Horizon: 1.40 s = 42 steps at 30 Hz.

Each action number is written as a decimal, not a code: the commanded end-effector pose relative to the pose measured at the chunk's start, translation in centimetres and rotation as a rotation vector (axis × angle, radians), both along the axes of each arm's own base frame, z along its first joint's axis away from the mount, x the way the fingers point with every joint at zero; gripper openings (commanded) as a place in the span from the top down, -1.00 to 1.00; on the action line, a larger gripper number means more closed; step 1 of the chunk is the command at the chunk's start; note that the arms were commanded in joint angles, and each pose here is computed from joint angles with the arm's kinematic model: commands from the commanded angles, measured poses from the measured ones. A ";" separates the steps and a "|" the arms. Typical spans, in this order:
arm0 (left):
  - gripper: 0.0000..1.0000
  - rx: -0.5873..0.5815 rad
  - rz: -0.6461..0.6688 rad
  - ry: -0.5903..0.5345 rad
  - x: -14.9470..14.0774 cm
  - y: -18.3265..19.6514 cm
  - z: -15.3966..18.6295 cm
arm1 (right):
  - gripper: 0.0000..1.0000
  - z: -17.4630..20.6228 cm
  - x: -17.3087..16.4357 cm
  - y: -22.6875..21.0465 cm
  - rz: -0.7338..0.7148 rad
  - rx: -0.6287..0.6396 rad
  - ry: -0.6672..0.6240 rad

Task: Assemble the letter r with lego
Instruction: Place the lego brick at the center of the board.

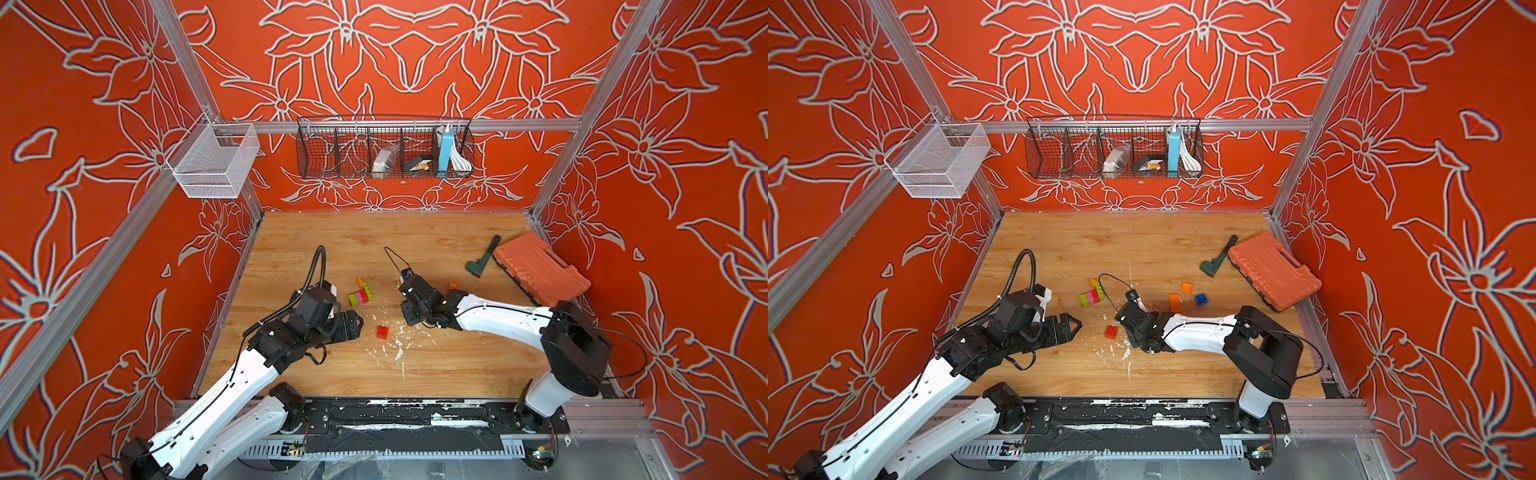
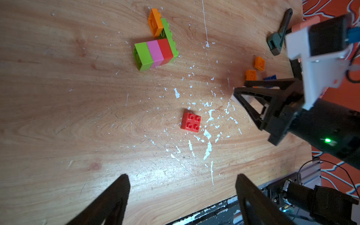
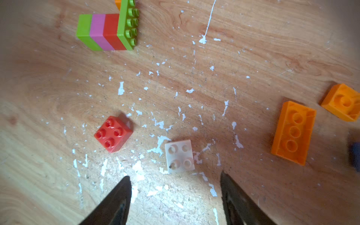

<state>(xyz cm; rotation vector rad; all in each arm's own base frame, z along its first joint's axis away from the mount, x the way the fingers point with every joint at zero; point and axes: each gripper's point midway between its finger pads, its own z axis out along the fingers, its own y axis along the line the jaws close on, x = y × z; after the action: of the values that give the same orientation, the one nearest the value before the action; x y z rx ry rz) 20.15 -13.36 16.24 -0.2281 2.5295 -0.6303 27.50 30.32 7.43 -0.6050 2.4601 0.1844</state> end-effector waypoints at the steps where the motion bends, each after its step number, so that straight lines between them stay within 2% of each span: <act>1: -0.73 -0.025 0.010 0.021 -0.6 0.1 0.4 | 0.52 -0.2 0.8 1.4 0.003 -0.011 -0.065; 9: -0.73 -0.027 0.024 0.019 -1.0 0.5 0.3 | 0.45 -2.8 -0.9 1.2 0.013 -0.052 -0.039; 19: -0.73 -0.023 0.028 0.020 -1.2 0.7 0.1 | 0.24 -4.7 -3.1 -0.4 0.000 -0.073 -0.010; 27: -0.74 -0.024 0.028 0.020 -1.4 0.8 0.0 | -0.12 -4.2 -4.5 -1.3 -0.017 -0.053 0.009; 34: -0.84 0.008 -0.007 0.017 -1.2 0.7 0.3 | -0.42 0.2 -5.4 -2.2 -0.024 0.028 0.015; 36: -0.79 0.022 -0.026 0.023 -1.0 0.4 0.2 | -0.47 1.2 -5.7 -2.5 -0.018 0.038 0.043; 39: -0.77 0.051 -0.056 0.049 -0.7 -0.1 -0.4 | -0.49 1.1 -6.5 -1.7 0.065 0.095 0.189; 40: -0.77 0.059 -0.070 0.052 -0.7 -0.3 -0.5 | -0.48 1.1 -6.6 -1.8 0.086 0.082 0.227; 42: -0.76 0.071 -0.094 0.050 -0.5 -0.8 -0.7 | -0.45 0.8 -6.7 -2.8 0.102 -0.024 0.291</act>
<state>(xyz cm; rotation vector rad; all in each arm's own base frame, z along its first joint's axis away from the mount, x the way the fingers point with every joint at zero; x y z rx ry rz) 19.51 -13.54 14.88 -0.1773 2.6259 -0.5744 22.58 28.57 9.23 -0.6161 2.5587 0.3380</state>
